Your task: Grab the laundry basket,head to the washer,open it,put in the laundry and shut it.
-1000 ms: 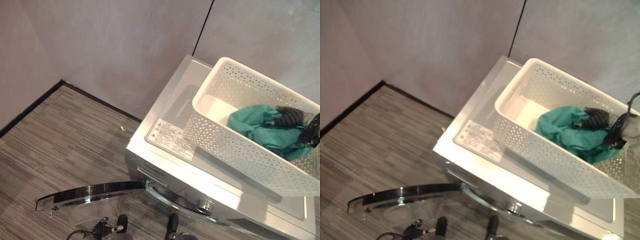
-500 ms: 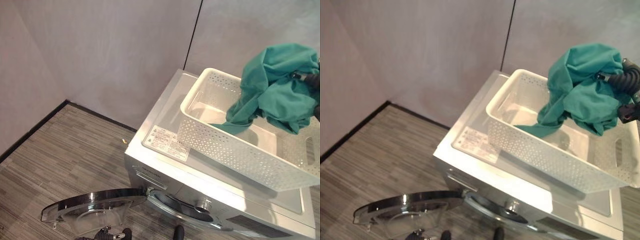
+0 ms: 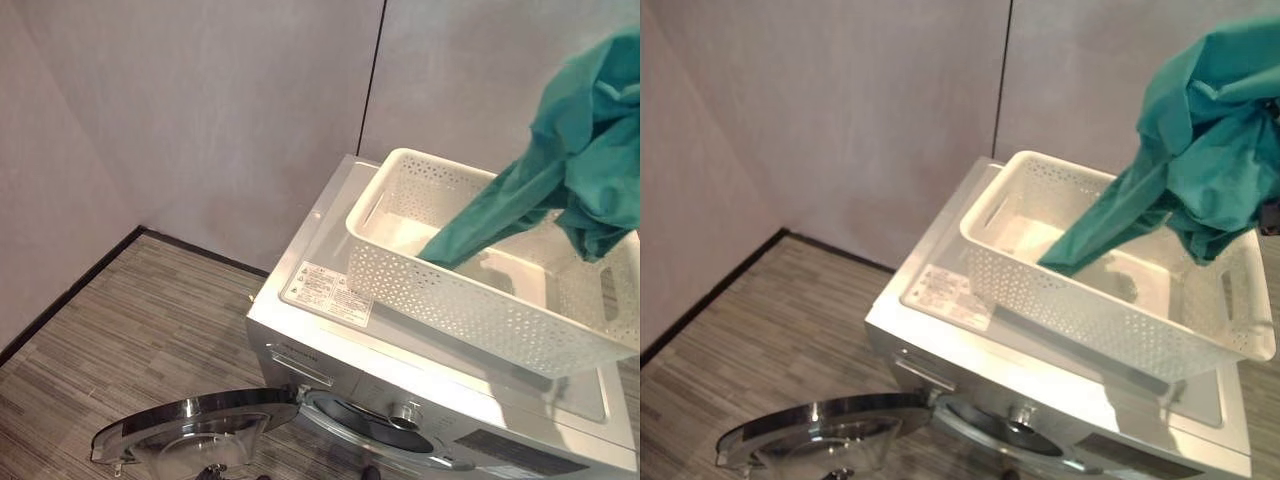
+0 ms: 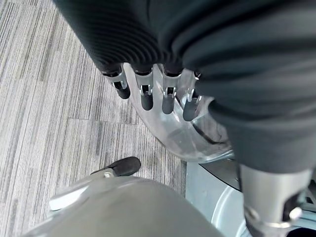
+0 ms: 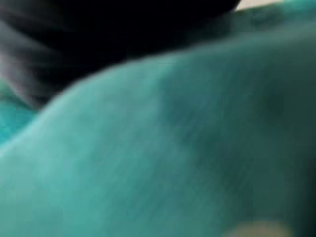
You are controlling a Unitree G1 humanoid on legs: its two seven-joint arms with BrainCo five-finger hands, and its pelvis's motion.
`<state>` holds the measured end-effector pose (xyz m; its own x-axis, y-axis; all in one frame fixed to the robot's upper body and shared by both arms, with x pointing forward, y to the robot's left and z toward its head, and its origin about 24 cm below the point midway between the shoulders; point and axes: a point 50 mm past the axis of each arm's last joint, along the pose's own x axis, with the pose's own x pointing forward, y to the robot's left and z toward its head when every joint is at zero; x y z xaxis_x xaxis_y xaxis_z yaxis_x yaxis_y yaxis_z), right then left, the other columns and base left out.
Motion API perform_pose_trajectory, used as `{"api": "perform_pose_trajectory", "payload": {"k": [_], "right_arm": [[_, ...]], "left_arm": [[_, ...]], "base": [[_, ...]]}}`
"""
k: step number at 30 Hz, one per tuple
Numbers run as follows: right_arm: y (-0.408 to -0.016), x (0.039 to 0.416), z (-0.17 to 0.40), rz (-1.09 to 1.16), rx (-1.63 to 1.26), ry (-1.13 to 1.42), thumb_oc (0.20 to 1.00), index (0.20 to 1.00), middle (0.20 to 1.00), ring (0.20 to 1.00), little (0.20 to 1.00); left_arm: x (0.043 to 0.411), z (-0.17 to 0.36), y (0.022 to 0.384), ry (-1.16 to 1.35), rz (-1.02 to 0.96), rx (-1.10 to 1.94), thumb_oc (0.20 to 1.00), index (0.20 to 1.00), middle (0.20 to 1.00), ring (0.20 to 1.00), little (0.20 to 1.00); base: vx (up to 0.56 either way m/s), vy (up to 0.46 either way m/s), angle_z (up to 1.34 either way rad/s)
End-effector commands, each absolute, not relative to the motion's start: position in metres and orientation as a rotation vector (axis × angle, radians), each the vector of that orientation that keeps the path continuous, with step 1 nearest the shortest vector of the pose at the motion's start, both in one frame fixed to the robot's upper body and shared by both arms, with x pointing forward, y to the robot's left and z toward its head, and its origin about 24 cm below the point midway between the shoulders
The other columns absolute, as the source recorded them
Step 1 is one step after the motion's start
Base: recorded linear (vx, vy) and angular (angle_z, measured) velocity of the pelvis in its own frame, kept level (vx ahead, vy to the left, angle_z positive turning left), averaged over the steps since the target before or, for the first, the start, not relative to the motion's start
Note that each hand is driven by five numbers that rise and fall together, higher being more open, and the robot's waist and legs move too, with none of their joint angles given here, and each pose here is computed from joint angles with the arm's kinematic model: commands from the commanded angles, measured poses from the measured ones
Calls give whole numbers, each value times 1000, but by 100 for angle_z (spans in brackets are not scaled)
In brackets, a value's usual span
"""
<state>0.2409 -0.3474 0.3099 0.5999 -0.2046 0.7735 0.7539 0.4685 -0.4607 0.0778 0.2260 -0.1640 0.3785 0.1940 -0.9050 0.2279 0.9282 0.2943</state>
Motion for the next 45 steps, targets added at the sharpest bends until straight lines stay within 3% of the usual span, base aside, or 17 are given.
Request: {"api": "perform_pose_trajectory", "payload": {"k": [1, 14, 37, 40, 45], "right_arm": [[-347, 209, 346, -922, -931, -951, 200, 200, 200, 200, 200], [-340, 180, 342, -1123, -1043, -1075, 200, 200, 200, 200, 200], [-335, 175, 343, -1114, -1069, -1107, 200, 200, 200, 200, 200], [-347, 134, 361, -1416, -1337, -1110, 200, 200, 200, 200, 200], [-376, 118, 352, -1591, -1461, -925, 200, 200, 200, 200, 200]], "left_arm": [[95, -163, 220, 1167, -59, 485, 1000, 1000, 1000, 1000, 1000], [93, -163, 220, 1154, -44, 525, 1000, 1000, 1000, 1000, 1000], [91, -163, 221, 1157, -43, 541, 1000, 1000, 1000, 1000, 1000], [82, -165, 224, 1177, -28, 538, 1000, 1000, 1000, 1000, 1000], [82, -164, 228, 1170, -12, 544, 1000, 1000, 1000, 1000, 1000]], "base": [[0, 0, 0], [0, 0, 0], [0, 0, 0], [-6, 86, 8], [-17, 38, 7]]}}
